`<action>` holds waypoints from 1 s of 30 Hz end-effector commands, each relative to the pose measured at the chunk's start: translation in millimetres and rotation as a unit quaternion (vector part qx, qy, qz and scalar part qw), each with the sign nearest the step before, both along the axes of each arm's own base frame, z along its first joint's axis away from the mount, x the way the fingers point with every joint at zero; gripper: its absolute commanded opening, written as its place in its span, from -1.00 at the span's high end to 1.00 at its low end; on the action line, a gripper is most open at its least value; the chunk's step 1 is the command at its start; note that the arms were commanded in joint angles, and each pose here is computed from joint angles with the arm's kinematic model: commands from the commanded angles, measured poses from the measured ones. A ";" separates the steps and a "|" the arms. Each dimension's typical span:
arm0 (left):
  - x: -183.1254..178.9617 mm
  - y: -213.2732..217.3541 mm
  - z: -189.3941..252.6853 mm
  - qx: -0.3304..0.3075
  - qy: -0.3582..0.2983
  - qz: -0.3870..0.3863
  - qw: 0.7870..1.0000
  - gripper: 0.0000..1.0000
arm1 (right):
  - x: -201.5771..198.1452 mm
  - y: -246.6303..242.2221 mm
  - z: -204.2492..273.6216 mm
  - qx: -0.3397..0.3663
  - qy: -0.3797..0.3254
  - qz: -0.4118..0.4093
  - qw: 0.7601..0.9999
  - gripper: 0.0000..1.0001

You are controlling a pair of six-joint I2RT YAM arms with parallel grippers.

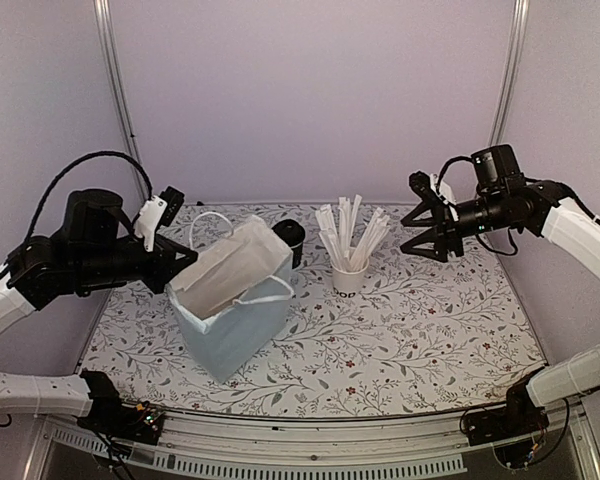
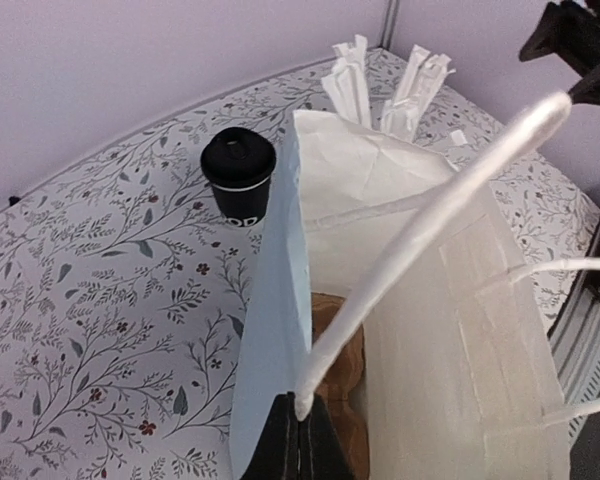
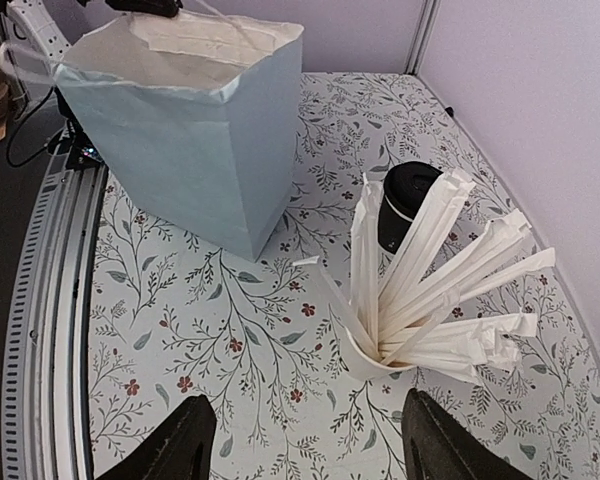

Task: Pack the takeout coffee

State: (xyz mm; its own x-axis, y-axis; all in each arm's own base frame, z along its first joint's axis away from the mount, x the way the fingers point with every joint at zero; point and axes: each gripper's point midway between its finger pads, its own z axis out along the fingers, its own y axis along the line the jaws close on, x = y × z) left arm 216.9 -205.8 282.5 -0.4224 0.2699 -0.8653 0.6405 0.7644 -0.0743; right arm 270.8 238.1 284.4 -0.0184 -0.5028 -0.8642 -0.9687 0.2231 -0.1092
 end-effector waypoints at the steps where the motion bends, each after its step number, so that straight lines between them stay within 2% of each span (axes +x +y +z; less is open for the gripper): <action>1: 13.8 48.8 -7.9 0.016 0.007 0.123 0.992 1.00 | -2.1 12.6 2.6 -0.011 -0.010 0.018 1.000 -0.33; 5: 23.2 94.2 -0.8 0.025 -0.006 0.237 0.971 1.00 | -1.3 17.7 -1.7 -0.009 -0.002 0.027 1.000 -0.33; 7: 26.5 112.6 1.4 0.027 -0.009 0.282 0.959 0.92 | -1.9 18.2 -3.2 -0.008 0.001 0.028 1.000 -0.33; 12: 39.4 131.3 -7.6 0.041 0.003 0.324 0.945 0.89 | -4.6 16.9 -4.4 -0.006 -0.005 0.027 1.000 -0.33; 15: 51.6 137.1 -20.7 0.048 0.023 0.339 0.939 1.00 | -6.2 15.9 -4.0 -0.005 -0.008 0.026 1.000 -0.33; 17: 58.5 141.3 -28.9 0.046 0.038 0.346 0.936 0.97 | -7.2 15.8 -3.8 -0.005 -0.007 0.026 1.000 -0.33; 20: 61.4 144.9 -34.2 0.033 0.053 0.352 0.934 0.55 | -9.0 14.1 -5.1 -0.006 -0.008 0.024 1.000 -0.33; 23: 57.6 155.4 -13.5 0.011 0.031 0.378 0.925 0.13 | -11.7 11.5 -2.6 -0.005 -0.016 0.021 1.000 -0.33; 27: 44.3 179.0 38.1 -0.008 -0.021 0.422 0.906 -0.15 | -14.3 10.3 -1.5 -0.005 -0.016 0.021 1.000 -0.33; 30: 35.4 182.9 73.3 -0.027 -0.046 0.419 0.907 -0.25 | -14.5 9.5 -7.2 -0.007 -0.011 0.018 1.000 -0.34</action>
State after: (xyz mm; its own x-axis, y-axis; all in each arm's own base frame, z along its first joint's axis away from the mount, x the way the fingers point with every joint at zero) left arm 265.7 -40.4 301.5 -0.4974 -0.1100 -0.8605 -0.1111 0.9918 -0.0626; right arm 259.4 248.6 282.5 0.0213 -0.5112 -0.8592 -0.9745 0.1812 -0.1320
